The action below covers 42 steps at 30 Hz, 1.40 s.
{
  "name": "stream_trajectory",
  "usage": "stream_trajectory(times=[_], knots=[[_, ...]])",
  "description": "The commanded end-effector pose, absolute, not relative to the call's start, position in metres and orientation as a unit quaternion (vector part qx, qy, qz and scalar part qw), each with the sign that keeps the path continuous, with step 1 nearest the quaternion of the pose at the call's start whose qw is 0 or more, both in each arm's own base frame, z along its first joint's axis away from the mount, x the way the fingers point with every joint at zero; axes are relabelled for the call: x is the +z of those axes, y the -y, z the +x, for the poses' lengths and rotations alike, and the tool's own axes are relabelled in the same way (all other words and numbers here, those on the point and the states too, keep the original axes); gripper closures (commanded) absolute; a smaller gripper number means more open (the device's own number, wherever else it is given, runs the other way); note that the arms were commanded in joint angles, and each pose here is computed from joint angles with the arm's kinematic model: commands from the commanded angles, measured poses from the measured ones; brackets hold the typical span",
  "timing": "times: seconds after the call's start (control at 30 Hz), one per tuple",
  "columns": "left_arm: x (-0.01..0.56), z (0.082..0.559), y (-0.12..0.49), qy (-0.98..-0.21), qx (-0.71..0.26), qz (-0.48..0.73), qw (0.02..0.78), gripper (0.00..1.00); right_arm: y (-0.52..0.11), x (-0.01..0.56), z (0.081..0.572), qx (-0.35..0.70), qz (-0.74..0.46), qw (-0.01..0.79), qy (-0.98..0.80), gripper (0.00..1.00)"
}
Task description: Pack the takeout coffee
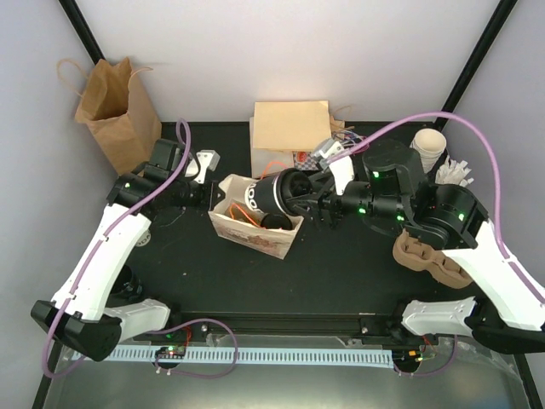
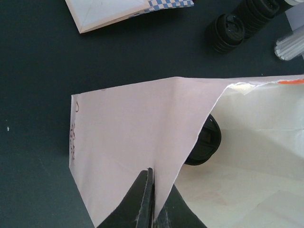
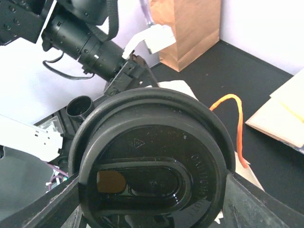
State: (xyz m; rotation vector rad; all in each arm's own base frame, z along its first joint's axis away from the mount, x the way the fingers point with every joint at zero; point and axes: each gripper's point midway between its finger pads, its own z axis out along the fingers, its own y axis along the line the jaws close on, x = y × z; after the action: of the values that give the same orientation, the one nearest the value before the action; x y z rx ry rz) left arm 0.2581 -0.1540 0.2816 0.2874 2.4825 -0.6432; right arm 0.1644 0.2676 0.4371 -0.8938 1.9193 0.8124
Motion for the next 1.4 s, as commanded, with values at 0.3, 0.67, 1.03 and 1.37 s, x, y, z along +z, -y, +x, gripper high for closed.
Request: stream_trajectory(times=[0.3, 0.67, 1.03, 1.37], knots=[[0.279, 0.249, 0.159, -0.918, -0.271, 0.085, 0.276, 0.95, -0.289, 0.378, 0.178, 0.251, -0.361, 0.4, -0.804, 0.4], [0.277, 0.233, 0.159, -0.89, -0.331, 0.031, 0.312, 0.88, -0.307, 0.332, 0.153, 0.2, -0.429, 0.354, -0.806, 0.41], [0.302, 0.215, 0.134, -0.876, -0.295, 0.041, 0.38, 0.33, -0.318, 0.289, 0.114, 0.18, -0.504, 0.29, -0.793, 0.43], [0.322, 0.213, 0.132, -0.877, -0.271, 0.083, 0.387, 0.31, -0.303, 0.274, 0.106, 0.116, -0.53, 0.297, -0.786, 0.43]])
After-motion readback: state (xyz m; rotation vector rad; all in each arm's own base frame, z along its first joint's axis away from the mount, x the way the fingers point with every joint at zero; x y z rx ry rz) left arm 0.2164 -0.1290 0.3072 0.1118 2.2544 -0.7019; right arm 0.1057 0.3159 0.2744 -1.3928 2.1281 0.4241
